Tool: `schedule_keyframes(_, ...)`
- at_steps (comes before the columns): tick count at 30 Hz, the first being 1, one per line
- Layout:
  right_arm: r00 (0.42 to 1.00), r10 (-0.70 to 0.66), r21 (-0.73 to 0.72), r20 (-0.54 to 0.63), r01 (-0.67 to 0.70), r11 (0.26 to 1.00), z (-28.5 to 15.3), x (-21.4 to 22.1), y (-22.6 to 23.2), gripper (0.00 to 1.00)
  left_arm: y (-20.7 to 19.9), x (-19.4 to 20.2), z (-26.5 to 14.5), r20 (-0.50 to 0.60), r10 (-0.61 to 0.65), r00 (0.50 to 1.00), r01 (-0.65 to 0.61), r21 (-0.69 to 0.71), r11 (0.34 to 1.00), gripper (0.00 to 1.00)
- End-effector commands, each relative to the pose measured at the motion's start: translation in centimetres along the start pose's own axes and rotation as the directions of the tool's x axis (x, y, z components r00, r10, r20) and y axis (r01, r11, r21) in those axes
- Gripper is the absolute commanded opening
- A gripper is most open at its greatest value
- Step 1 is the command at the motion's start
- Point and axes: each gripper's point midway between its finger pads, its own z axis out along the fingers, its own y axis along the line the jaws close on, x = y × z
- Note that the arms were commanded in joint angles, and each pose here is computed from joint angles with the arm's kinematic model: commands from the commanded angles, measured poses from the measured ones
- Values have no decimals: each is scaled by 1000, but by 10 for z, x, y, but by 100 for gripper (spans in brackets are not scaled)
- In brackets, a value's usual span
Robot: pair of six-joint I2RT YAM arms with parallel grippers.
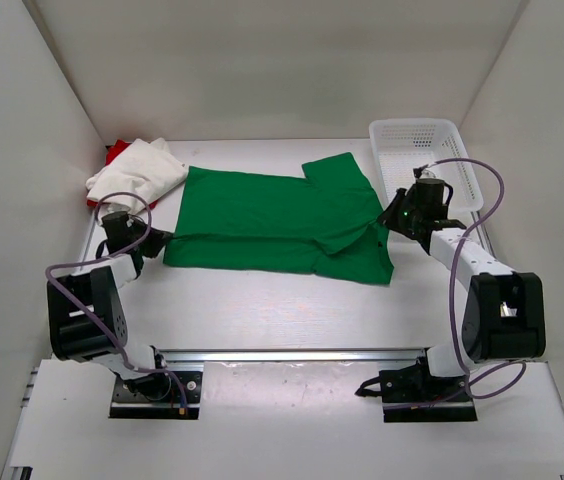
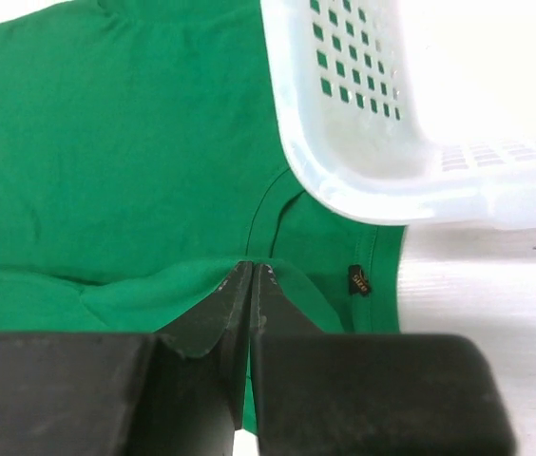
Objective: Fold and stack the t-shirts
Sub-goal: Fold the flattened tshirt in 1/3 of the way
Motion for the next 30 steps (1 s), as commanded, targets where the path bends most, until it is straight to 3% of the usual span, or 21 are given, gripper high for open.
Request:
schedule_keyframes(1,996,-26,-9,85,26,1000,-3,-22,4,0,-33,-27,-11,117,1,993,-13,106,994,0)
schedule_keyframes(11,997,-45,23,67,44,999,23,-35,1,0,-26,-11,26,-2,11,1000,-11,80,997,0)
schedule_keyframes(14,996,-60,31,63,58,998,31,-34,5,0,-23,-18,24,13,16,1000,-17,59,998,10)
schedule_keyframes(16,996,-58,26,65,56,998,33,-33,9,4,-26,-26,15,41,16,999,-19,70,997,23)
schedule_keyframes(19,995,-59,28,82,57,998,27,-34,15,18,-25,-33,-3,75,29,997,-34,71,997,45)
schedule_keyframes(21,984,-98,-1,146,99,995,15,-45,34,29,-13,-24,-15,73,49,996,-51,34,998,46)
schedule_keyframes(24,969,-135,-15,205,141,990,-6,-48,57,36,-1,-14,-39,112,70,991,-71,4,997,42)
schedule_keyframes(26,963,-142,-43,228,155,987,-19,-43,70,38,12,6,-46,79,64,995,-64,1,998,42)
schedule_keyframes(27,962,-132,-61,238,150,987,-26,-37,75,33,28,21,-49,59,61,996,-60,-23,998,43)
schedule_keyframes(28,965,-127,-114,227,156,981,-32,-21,84,16,37,25,-51,64,60,996,-58,-36,998,47)
schedule_keyframes(30,971,-113,-183,211,153,971,-38,-2,96,0,50,33,-51,51,58,997,-55,-66,996,48)
